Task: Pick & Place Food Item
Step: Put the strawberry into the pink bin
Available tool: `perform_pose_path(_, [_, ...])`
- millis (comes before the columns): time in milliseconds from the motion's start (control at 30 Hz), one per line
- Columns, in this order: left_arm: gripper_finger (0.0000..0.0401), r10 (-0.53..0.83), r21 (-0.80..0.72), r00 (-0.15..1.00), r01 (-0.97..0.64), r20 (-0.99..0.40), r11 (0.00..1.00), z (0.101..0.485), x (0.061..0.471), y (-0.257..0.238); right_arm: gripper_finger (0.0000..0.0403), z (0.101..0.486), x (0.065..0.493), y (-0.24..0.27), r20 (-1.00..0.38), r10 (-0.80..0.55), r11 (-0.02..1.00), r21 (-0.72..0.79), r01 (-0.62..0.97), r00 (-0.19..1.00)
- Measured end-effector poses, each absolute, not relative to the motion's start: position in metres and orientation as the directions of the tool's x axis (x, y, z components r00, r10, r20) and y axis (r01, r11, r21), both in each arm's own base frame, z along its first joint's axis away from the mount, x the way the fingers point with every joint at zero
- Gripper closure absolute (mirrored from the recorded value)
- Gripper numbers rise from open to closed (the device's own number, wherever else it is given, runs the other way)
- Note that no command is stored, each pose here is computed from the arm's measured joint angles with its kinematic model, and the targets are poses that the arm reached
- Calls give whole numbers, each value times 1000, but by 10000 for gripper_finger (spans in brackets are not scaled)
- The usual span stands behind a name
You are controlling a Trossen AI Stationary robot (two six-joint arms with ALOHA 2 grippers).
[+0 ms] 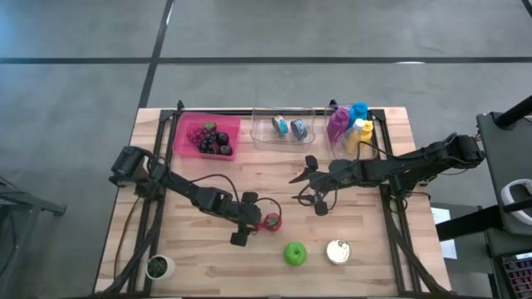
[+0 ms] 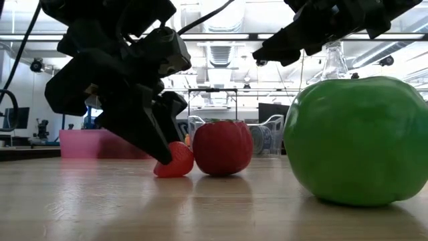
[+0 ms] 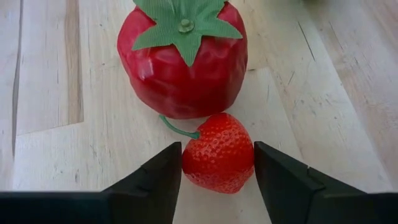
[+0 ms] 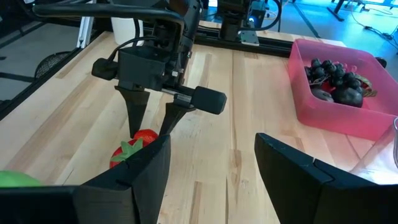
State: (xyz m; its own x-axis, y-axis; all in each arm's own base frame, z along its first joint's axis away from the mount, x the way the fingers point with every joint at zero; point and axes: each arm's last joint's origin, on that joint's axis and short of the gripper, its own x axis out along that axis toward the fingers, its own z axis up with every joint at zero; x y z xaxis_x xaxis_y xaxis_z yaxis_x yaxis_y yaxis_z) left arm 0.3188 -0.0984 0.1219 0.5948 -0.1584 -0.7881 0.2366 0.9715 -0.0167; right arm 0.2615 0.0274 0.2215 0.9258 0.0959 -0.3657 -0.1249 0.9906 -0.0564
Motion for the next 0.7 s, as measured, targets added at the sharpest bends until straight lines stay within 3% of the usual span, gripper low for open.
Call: perform_pose_path(700, [215,-157,-18,596,232,-788,973,123,319,-98,174,222,261,27,-366,96,991,-56,-125,926])
